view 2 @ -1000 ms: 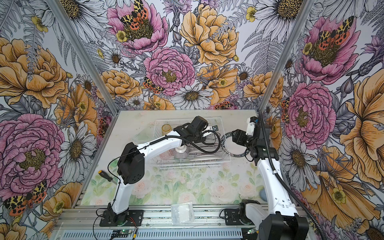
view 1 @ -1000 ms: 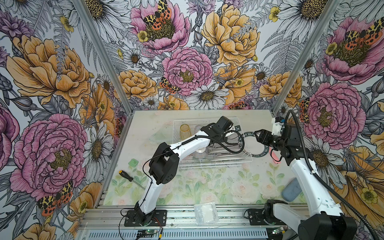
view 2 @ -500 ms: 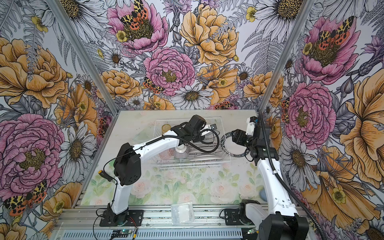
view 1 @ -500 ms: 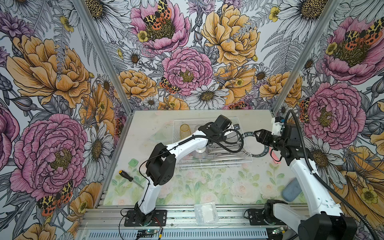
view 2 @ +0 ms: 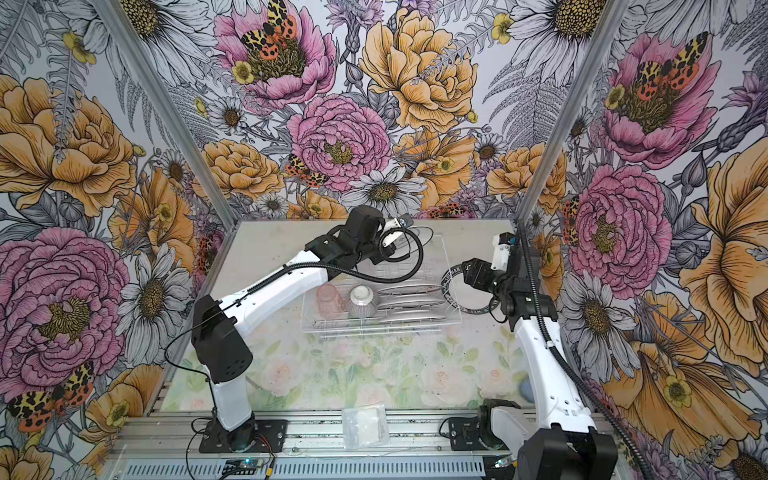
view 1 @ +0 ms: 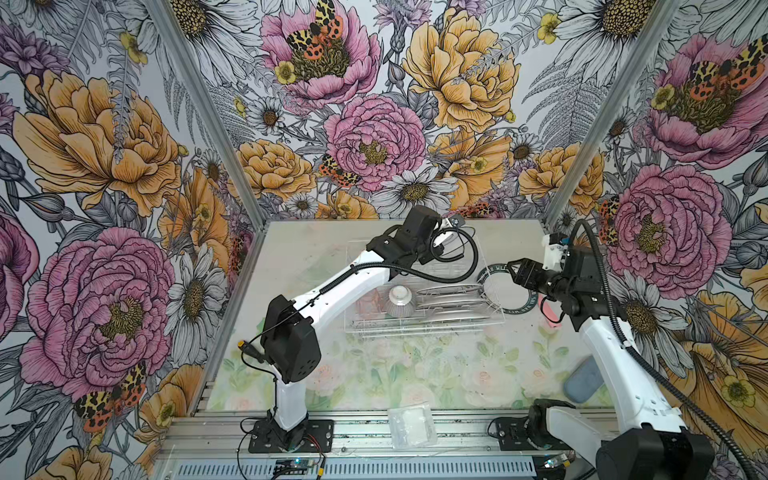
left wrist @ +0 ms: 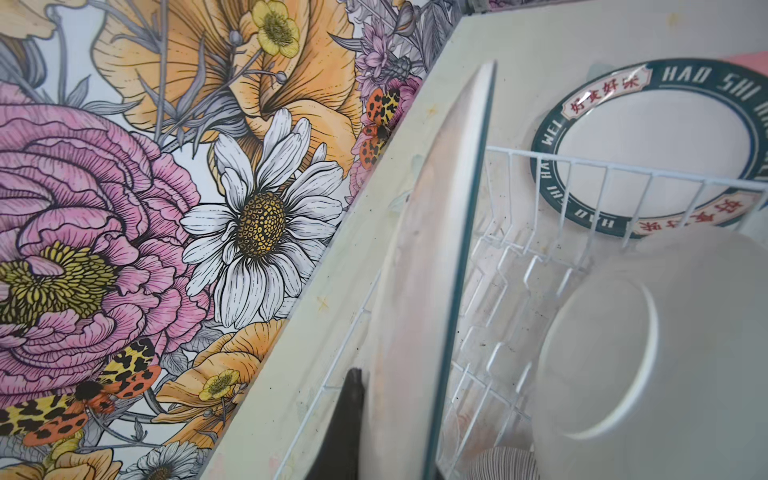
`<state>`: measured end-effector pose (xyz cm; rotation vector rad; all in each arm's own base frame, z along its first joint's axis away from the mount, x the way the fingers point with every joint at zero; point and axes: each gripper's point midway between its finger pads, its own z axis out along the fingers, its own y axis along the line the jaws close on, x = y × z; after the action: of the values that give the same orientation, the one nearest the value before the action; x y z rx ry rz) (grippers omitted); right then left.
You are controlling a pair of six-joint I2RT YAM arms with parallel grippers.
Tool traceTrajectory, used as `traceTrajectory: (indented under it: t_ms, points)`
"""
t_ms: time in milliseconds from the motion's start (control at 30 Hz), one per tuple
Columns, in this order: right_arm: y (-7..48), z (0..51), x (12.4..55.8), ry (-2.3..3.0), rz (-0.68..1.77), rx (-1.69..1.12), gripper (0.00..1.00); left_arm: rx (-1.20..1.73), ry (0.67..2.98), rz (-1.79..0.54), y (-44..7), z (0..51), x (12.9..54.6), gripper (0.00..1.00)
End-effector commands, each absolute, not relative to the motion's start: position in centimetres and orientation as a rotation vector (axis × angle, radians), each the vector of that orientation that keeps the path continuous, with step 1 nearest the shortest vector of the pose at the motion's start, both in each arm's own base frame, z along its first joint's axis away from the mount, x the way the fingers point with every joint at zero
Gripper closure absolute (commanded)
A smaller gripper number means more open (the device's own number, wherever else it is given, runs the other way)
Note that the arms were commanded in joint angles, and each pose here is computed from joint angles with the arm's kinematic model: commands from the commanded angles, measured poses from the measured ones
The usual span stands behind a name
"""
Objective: Unload the mixed dishes from the dish rack
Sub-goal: 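Grasp the teal-rimmed clover plate's edge with the left gripper and lift it, then grasp the raised plate's rim with the right gripper from the left gripper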
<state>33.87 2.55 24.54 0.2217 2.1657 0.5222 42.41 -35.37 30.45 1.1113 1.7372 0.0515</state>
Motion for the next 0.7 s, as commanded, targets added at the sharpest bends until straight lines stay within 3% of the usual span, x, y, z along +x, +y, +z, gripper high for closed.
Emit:
traceTrajectory:
  t_ms: [0, 233, 667]
  points:
    - [3.6, 26.0, 33.8, 2.103, 0.571, 0.154, 0.31, 0.949, 1.65, -0.173, -34.7, 37.3, 40.9, 0.95]
    - [6.4, 28.5, 33.1, 1.998, 0.743, 0.015, 0.31, 0.855, 1.661, -0.525, -33.8, 40.5, 38.6, 0.93]
    - [10.7, 34.9, 31.4, 1.63, 1.201, -0.148, 0.31, 0.714, 1.704, -1.076, -34.6, 40.7, 37.5, 0.93]
